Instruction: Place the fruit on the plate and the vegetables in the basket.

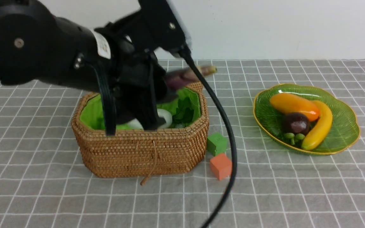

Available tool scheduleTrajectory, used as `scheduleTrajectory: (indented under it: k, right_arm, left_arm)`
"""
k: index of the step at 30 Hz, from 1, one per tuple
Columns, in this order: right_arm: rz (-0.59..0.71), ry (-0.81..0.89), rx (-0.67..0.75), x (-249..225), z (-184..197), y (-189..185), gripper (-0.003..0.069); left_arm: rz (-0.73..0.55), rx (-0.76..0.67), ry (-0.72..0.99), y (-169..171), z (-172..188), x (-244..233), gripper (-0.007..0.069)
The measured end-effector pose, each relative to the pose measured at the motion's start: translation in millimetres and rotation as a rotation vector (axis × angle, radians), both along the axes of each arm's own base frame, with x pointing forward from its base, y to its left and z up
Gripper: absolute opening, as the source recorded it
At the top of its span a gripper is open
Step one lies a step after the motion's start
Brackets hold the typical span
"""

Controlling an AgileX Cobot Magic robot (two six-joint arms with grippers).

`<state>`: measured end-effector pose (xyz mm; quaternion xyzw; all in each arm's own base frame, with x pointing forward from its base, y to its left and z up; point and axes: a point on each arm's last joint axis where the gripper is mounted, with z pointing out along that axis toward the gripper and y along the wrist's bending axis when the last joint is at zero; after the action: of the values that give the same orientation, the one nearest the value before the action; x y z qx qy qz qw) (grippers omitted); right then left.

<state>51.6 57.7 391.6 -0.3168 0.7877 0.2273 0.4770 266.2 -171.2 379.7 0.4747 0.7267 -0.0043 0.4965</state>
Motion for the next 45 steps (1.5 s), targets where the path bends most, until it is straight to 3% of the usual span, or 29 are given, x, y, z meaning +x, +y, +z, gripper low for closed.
scheduleTrajectory:
  k: [5,14,18,23,26,30,33,34,35,36,38,45]
  right_arm:
    - [0.002,0.002,0.003,-0.2,0.1,0.2,0.0192]
    - [0.002,0.002,0.003,-0.2,0.1,0.2,0.0197]
    - [0.005,0.007,0.002,-0.6,-0.3,0.3,0.02]
    - [-0.006,0.014,-0.023,-0.2,-2.1,-1.3,0.0203]
    - [-0.064,0.029,-0.049,2.5,-4.4,-5.7,0.0202]
    - [-0.185,0.06,-0.06,6.9,-7.7,-13.8,0.0165]
    - [-0.321,0.063,-0.032,5.2,-17.5,-26.8,0.0029]
    - [-0.338,0.052,-0.02,3.5,-20.4,-29.6,0.0004]
    - [-0.346,0.049,-0.016,2.4,-22.3,-31.0,-0.0003]
    - [-0.369,0.013,0.01,-2.2,-29.1,-36.6,-0.0016]
    - [-0.394,-0.019,0.039,-7.8,-38.9,-42.9,-0.0018]
    - [-0.536,-0.105,0.196,-16.3,-76.7,-61.1,-0.0018]
  left_arm:
    - [0.162,-0.142,-0.081,16.9,-13.2,48.7,0.033]
    - [0.279,-0.253,0.054,9.8,-60.8,84.7,0.0347]
    - [0.327,-0.298,0.127,7.2,-74.5,90.2,0.0592]
    - [0.374,-0.347,0.194,9.8,-70.2,83.9,0.0657]
    - [0.401,-0.373,0.236,14.5,-58.1,73.0,0.0619]
    - [0.42,-0.362,0.291,24.5,-37.1,49.6,0.0502]
    - [0.446,-0.31,0.382,44.3,-9.6,8.3,0.0249]
    - [0.461,-0.307,0.406,49.1,-5.2,0.0,0.0173]
    - [0.469,-0.299,0.422,51.0,-4.9,-2.7,0.0158]
    - [0.495,-0.307,0.454,60.2,5.8,-20.5,0.0034]
    - [0.512,-0.313,0.47,68.1,14.5,-37.1,-0.0013]
    - [0.627,-0.456,0.449,108.7,36.2,-119.0,-0.0013]
